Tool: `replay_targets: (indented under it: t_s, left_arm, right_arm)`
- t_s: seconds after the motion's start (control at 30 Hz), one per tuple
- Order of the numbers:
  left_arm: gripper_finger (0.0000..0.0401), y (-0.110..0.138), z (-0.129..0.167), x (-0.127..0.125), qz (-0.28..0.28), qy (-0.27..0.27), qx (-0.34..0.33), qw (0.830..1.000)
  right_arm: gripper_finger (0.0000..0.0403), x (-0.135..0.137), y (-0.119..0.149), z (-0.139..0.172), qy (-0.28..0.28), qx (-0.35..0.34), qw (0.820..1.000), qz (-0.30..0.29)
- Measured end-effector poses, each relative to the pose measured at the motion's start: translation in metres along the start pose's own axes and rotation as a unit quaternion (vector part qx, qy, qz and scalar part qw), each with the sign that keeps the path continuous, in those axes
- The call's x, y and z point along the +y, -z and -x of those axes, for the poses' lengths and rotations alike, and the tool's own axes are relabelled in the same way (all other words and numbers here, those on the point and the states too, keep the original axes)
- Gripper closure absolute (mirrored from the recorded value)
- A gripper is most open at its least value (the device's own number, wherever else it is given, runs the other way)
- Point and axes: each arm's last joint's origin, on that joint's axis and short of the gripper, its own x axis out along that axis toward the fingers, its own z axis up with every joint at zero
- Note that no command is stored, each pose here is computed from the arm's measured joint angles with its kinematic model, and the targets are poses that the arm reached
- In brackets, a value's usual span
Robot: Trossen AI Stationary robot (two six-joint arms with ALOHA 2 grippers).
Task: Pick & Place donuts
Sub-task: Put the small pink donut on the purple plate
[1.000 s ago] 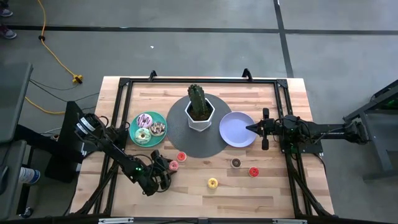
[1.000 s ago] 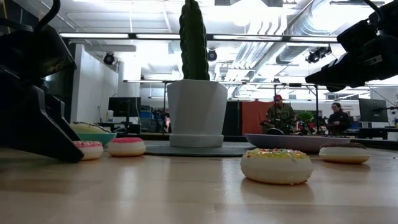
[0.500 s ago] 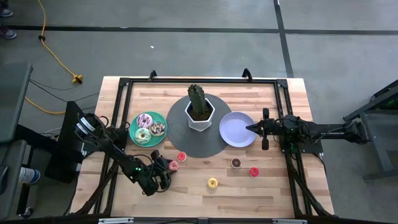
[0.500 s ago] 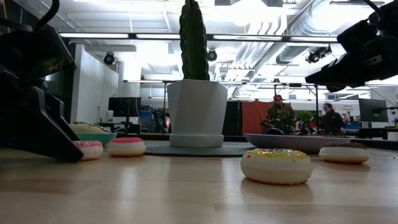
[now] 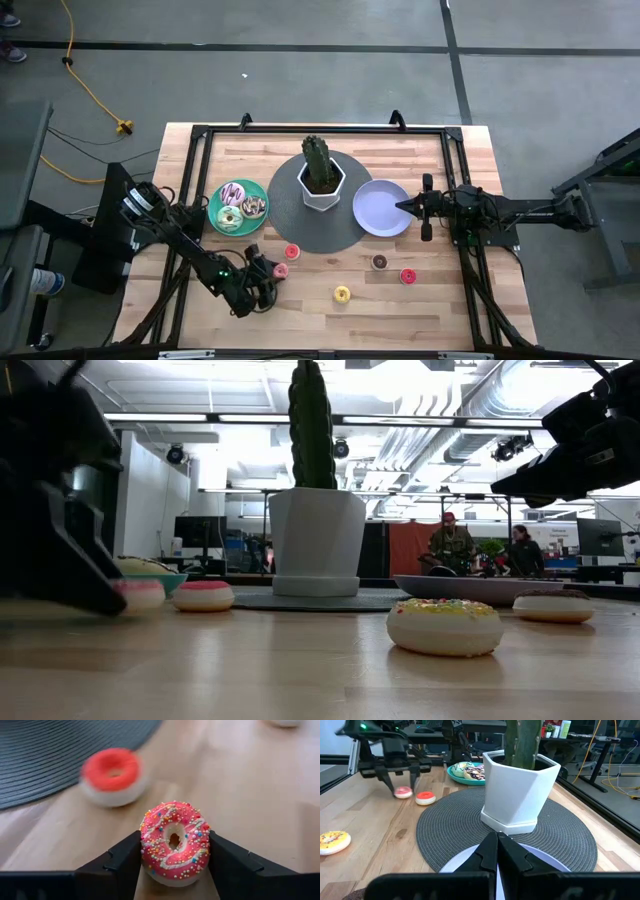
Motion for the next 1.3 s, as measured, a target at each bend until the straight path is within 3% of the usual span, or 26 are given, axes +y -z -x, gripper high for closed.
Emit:
replay_targets:
  t_s: [0.4, 0.67, 0.9, 1.13, 1.3]
  left_arm:
    - [0.0201, -0.064, 0.009, -0.048, -0.104, 0.056, -0.053, 0.992]
    - [0.0201, -0.136, -0.011, -0.046, -0.118, 0.053, -0.054, 0.99]
    - [0.0201, -0.19, -0.049, -0.043, -0.137, 0.051, -0.055, 0.988]
    - [0.0201, -0.221, -0.1, -0.044, -0.117, 0.038, -0.047, 0.991]
    - [0.0201, -0.236, -0.131, -0.037, -0.042, 0.02, -0.051, 0.998]
  right_arm:
    - [0.0402, 0.0, 0.0, 0.0, 0.0, -0.001, 1.0, 0.0]
    - [0.0402, 0.0, 0.0, 0.0, 0.0, -0.001, 1.0, 0.0]
    - [0.0402, 0.0, 0.0, 0.0, 0.0, 0.0, 1.0, 0.0]
    - [0.0402, 0.0, 0.0, 0.0, 0.0, 0.0, 1.0, 0.0]
    - [0.0402, 0.0, 0.001, -0.001, 0.0, 0.006, 1.0, 0.0]
